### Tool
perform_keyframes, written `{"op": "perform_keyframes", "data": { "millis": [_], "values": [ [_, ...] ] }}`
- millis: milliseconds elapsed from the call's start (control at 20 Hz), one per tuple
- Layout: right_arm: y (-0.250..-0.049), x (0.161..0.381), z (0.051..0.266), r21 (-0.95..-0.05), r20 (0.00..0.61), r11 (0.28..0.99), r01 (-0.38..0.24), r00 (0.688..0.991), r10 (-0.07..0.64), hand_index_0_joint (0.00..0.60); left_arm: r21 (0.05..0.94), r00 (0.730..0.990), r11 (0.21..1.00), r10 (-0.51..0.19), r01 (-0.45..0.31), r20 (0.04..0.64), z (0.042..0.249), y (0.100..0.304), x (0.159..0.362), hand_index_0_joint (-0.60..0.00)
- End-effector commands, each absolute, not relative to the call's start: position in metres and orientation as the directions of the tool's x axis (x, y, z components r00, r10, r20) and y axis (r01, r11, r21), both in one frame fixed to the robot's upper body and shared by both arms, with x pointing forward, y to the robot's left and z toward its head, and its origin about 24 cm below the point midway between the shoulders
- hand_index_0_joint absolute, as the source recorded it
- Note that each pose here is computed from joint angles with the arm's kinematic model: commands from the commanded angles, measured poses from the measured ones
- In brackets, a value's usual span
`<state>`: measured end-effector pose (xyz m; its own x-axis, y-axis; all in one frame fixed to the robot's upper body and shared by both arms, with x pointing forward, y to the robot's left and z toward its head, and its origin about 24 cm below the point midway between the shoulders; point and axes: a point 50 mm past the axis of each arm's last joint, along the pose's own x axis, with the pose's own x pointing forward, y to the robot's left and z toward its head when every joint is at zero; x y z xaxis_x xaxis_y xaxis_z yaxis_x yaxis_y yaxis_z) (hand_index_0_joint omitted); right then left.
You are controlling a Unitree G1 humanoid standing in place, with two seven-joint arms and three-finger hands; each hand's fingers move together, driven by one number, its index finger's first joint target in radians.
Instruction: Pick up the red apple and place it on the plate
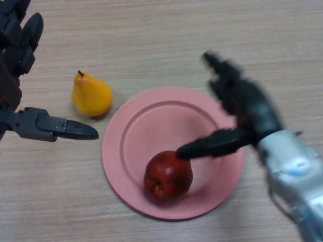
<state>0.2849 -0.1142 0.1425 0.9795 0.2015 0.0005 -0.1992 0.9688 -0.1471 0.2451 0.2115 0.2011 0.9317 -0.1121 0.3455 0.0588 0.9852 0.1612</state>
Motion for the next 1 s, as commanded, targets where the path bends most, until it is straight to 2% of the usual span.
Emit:
{"op": "perform_keyframes", "data": {
  "millis": [50,200,300,350,400,450,550,800,900,1000],
  "values": [
    [-0.146,0.277,0.185,-0.156,0.204,0.984,-0.089,0.972,0.121,0.000,0.217,0.844,0.976,-0.108,-0.011,0.525,0.237,0.223,0.234,0.000],
    [-0.166,0.263,0.196,-0.160,0.228,0.986,-0.051,0.970,0.087,0.000,0.219,0.846,0.976,-0.124,0.009,0.518,0.236,0.221,0.234,0.000],
    [-0.174,0.251,0.209,-0.147,0.276,0.988,-0.037,0.958,0.077,0.000,0.227,0.854,0.974,-0.134,0.020,0.503,0.232,0.218,0.231,0.000],
    [-0.181,0.242,0.219,-0.144,0.325,0.989,-0.016,0.944,0.063,0.000,0.231,0.880,0.973,-0.126,0.020,0.457,0.227,0.215,0.234,0.000],
    [-0.184,0.239,0.223,-0.146,0.345,0.989,-0.001,0.937,0.052,0.000,0.246,0.891,0.969,-0.131,0.023,0.436,0.225,0.213,0.236,0.000],
    [-0.188,0.232,0.225,-0.157,0.357,0.988,0.005,0.933,0.052,0.000,0.246,0.907,0.968,-0.144,0.046,0.395,0.222,0.209,0.236,0.000],
    [-0.192,0.226,0.219,-0.183,0.337,0.983,0.004,0.940,0.059,0.000,0.265,0.914,0.963,-0.158,0.058,0.374,0.221,0.205,0.235,0.000],
    [-0.199,0.224,0.220,-0.166,0.334,0.986,0.010,0.941,0.047,0.000,0.277,0.901,0.956,-0.201,0.094,0.385,0.218,0.195,0.231,0.000],
    [-0.202,0.222,0.217,-0.150,0.343,0.988,0.018,0.938,0.036,0.000,0.266,0.890,0.960,-0.199,0.093,0.410,0.218,0.191,0.231,0.000],
    [-0.205,0.220,0.217,-0.131,0.338,0.991,0.018,0.941,0.027,0.000,0.254,0.894,0.964,-0.181,0.079,0.410,0.215,0.192,0.232,0.000]
  ]
}}
